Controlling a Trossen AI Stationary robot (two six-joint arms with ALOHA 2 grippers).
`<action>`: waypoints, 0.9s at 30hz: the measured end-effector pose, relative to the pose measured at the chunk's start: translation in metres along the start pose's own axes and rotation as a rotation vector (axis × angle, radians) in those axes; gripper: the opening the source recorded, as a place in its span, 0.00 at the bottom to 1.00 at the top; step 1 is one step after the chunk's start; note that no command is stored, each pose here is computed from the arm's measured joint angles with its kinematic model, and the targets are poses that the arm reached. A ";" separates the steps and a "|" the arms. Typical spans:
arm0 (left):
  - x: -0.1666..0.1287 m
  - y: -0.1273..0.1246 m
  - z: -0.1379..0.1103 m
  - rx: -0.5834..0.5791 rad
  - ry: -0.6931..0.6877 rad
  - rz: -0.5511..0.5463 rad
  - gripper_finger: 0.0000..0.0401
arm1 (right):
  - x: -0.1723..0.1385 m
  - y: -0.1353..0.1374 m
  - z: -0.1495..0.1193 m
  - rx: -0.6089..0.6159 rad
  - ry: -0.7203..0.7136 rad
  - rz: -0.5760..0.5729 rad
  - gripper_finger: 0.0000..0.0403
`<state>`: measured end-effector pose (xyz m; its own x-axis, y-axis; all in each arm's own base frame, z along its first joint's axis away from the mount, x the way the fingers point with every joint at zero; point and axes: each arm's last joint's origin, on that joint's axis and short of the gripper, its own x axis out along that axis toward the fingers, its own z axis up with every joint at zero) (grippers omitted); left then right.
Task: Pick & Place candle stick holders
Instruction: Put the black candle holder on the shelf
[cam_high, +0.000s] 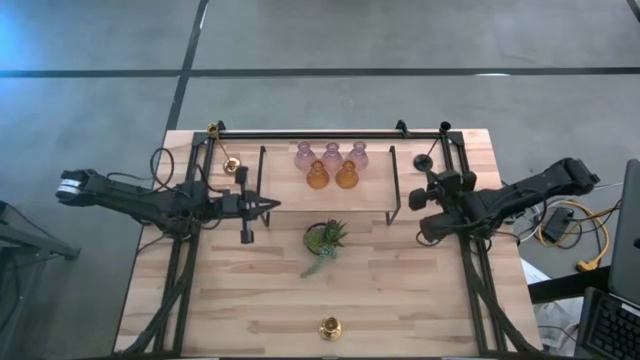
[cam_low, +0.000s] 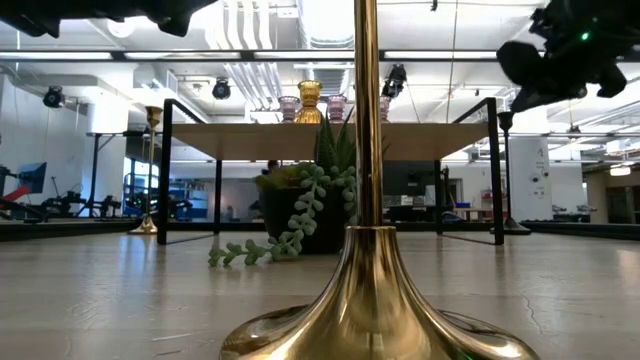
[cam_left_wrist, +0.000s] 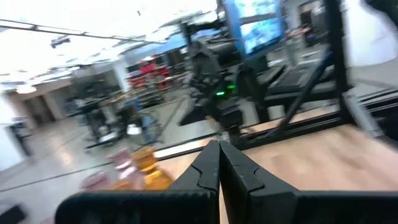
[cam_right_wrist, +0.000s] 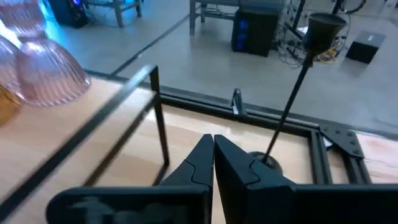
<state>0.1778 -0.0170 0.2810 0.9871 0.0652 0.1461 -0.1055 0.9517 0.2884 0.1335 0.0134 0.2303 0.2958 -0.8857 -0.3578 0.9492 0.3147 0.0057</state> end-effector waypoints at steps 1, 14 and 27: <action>0.000 0.001 0.000 0.014 0.008 0.024 0.02 | 0.002 0.000 -0.002 -0.009 0.001 -0.005 0.02; -0.001 0.010 -0.008 0.158 0.131 0.279 0.02 | 0.023 -0.016 -0.040 0.017 -0.145 -0.080 0.02; -0.003 0.034 -0.023 0.194 0.240 0.487 0.02 | 0.048 -0.020 -0.040 0.006 -0.227 -0.252 0.02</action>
<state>0.1739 0.0217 0.2687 0.8163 0.5700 0.0932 -0.5525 0.7236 0.4137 0.1241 -0.0217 0.1755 0.0677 -0.9889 -0.1319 0.9959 0.0750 -0.0509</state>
